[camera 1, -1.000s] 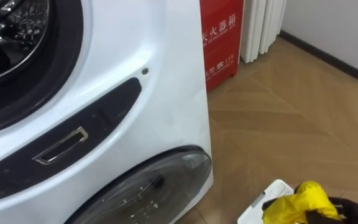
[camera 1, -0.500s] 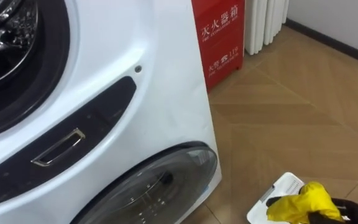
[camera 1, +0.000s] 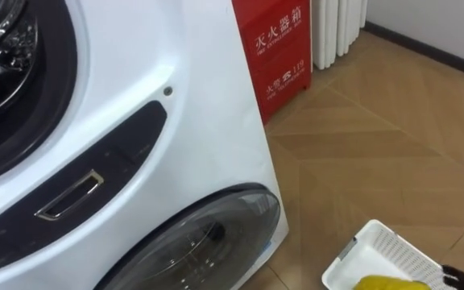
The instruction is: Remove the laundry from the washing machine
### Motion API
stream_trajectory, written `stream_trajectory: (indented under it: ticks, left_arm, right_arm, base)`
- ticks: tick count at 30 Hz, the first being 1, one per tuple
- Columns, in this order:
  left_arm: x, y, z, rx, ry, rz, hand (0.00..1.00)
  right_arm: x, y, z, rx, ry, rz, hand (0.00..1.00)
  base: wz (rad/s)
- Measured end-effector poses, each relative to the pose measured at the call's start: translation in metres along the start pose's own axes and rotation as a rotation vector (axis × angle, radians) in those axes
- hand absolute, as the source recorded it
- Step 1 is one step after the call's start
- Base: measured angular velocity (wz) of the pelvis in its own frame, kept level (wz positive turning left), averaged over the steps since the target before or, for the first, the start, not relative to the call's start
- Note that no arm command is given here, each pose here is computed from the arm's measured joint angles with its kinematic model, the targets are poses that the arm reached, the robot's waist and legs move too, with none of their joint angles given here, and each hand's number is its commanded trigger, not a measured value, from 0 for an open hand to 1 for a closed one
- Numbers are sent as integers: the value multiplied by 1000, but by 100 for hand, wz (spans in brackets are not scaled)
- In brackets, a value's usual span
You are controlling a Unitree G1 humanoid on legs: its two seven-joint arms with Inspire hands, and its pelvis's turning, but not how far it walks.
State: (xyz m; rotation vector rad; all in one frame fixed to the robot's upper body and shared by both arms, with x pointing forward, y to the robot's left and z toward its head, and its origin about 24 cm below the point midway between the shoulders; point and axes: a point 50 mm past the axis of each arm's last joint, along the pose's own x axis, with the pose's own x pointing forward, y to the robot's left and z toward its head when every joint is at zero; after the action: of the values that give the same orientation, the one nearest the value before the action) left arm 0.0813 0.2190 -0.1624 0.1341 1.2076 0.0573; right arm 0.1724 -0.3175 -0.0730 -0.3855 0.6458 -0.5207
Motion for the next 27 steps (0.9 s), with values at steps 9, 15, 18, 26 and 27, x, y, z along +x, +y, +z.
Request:
stream_trajectory:
  ticks: [9,15,18,26,27]
  left_arm:
    - [0,-1,-2,0,10,-14,0]
    - [0,-2,-2,2,16,-17,0]
    - [-1,-2,-3,4,19,-17,0]
    - [-1,-1,-7,13,21,-17,0]
    - [-2,-1,-9,12,25,-17,0]
  right_arm:
    - [0,-4,-2,1,1,-10,0]
    - [0,-6,-1,-6,-2,0,0]
    - [1,-8,-1,-20,-5,3,0]
    - [1,-9,-1,-64,-14,22,0]
    - [1,-9,-1,-73,-15,23,0]
  base:
    - [2]
    - [1]
    - [-2]
    - [0]
    - [0]
